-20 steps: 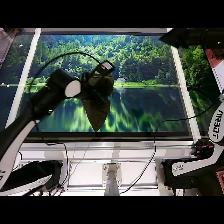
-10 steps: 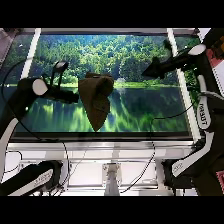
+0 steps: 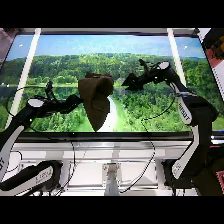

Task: Fold the clothes and pants, and hang the long-sleeved shirts on hangers.

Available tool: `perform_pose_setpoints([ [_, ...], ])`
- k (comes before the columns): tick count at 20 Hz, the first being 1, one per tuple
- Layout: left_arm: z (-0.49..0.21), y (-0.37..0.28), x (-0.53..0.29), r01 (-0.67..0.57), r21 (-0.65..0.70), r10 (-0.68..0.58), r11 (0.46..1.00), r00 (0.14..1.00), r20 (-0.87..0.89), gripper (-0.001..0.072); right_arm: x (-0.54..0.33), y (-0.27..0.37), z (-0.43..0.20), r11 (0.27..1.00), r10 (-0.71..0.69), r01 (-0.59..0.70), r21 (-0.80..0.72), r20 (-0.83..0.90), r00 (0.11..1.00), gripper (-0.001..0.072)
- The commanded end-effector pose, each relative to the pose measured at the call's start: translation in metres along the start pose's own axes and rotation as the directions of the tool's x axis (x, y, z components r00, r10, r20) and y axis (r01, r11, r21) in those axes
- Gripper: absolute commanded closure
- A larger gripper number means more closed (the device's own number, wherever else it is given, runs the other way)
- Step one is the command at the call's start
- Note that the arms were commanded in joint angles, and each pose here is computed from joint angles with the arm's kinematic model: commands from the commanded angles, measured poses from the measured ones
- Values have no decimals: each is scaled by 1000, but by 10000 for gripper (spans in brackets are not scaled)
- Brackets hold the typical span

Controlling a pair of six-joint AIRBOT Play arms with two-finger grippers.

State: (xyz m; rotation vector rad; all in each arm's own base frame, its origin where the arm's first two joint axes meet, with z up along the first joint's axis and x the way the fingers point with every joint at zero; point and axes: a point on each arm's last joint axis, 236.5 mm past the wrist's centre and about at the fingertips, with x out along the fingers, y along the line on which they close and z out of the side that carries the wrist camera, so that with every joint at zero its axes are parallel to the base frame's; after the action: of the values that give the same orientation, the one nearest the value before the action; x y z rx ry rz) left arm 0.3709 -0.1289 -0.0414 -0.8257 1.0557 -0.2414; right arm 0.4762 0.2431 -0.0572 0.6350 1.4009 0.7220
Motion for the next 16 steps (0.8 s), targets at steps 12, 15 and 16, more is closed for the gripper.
perform_pose_setpoints([
  [12, 14, -11, 46, 134, -269, -108, 954, 988, 110, 96, 53, 13, 34, 925, -212, 261, -277, 196, 957, 104],
  [15, 20, -16, 53, 162, -246, -133, 956, 983, 127, 193, 60, 23, 33, 926, -194, 247, -285, 202, 960, 106],
  [16, 25, -21, 52, 177, -241, -146, 954, 979, 141, 270, 63, 27, 33, 925, -189, 244, -292, 204, 961, 111],
])
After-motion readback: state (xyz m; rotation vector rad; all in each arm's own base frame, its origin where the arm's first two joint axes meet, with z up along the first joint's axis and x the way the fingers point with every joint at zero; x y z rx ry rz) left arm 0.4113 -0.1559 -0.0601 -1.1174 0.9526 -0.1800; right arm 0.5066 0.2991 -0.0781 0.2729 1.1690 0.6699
